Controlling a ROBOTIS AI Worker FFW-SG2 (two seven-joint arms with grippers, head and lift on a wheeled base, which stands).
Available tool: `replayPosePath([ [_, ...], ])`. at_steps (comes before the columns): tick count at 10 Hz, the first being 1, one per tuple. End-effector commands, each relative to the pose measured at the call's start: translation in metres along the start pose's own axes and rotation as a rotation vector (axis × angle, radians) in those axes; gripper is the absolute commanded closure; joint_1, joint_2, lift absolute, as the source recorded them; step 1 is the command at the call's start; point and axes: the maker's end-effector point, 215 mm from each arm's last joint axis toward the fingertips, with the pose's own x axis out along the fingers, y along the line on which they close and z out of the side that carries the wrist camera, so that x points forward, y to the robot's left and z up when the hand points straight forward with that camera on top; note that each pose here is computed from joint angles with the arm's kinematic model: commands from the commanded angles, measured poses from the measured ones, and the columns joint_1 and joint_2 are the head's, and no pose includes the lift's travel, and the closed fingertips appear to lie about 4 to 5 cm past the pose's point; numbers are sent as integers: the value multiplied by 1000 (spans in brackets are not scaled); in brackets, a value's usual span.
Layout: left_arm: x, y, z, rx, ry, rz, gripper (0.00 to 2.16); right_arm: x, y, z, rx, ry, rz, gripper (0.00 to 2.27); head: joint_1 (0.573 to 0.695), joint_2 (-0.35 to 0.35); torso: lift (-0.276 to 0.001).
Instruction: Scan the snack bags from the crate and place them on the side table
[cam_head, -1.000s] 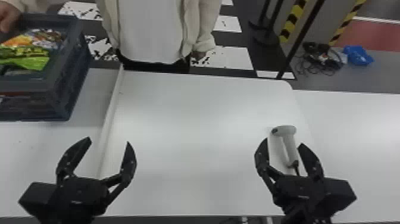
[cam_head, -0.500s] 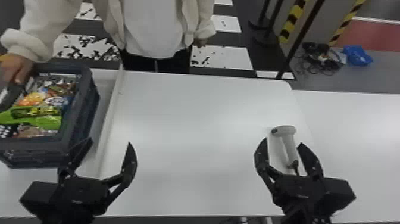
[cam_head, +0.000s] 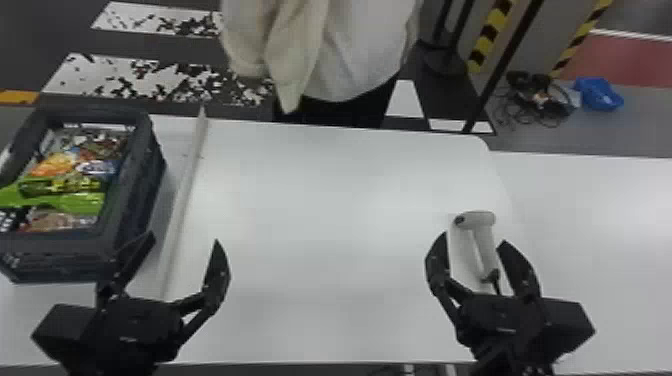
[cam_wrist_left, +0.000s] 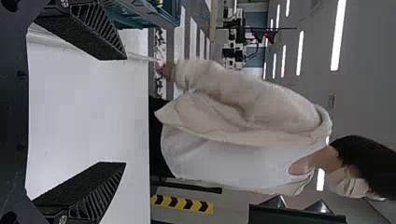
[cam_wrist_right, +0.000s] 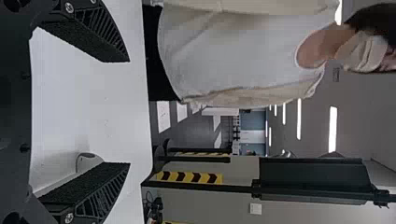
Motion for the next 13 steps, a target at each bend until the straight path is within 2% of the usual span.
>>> replayPosePath([
  [1, 0, 2, 3, -4, -6, 8, 60, 0, 0, 0, -1, 1, 0, 90, 695, -137, -81],
  [4, 2, 4, 12, 1, -20, 3, 56, -1, 0, -2, 0, 5, 0, 90, 695, -135, -81],
  [6, 3, 17, 22, 0, -46, 56, 60, -1, 0, -3, 0, 6, -1, 90, 695, -128, -81],
  [9, 16, 52, 49, 20, -83, 127, 76, -1, -1, -5, -2, 11, 0, 90, 695, -88, -81],
  [11, 31, 79, 54, 25, -48, 167, 76, -1, -1, -5, -4, 10, 1, 90, 695, -58, -81],
  [12, 39, 91, 50, 21, 1, 177, 87, 0, -1, -4, -6, 9, 2, 90, 695, -37, -81],
  [13, 44, 104, 58, 26, -5, 190, 83, 0, 0, -4, -5, 7, 4, 90, 695, -29, -81],
])
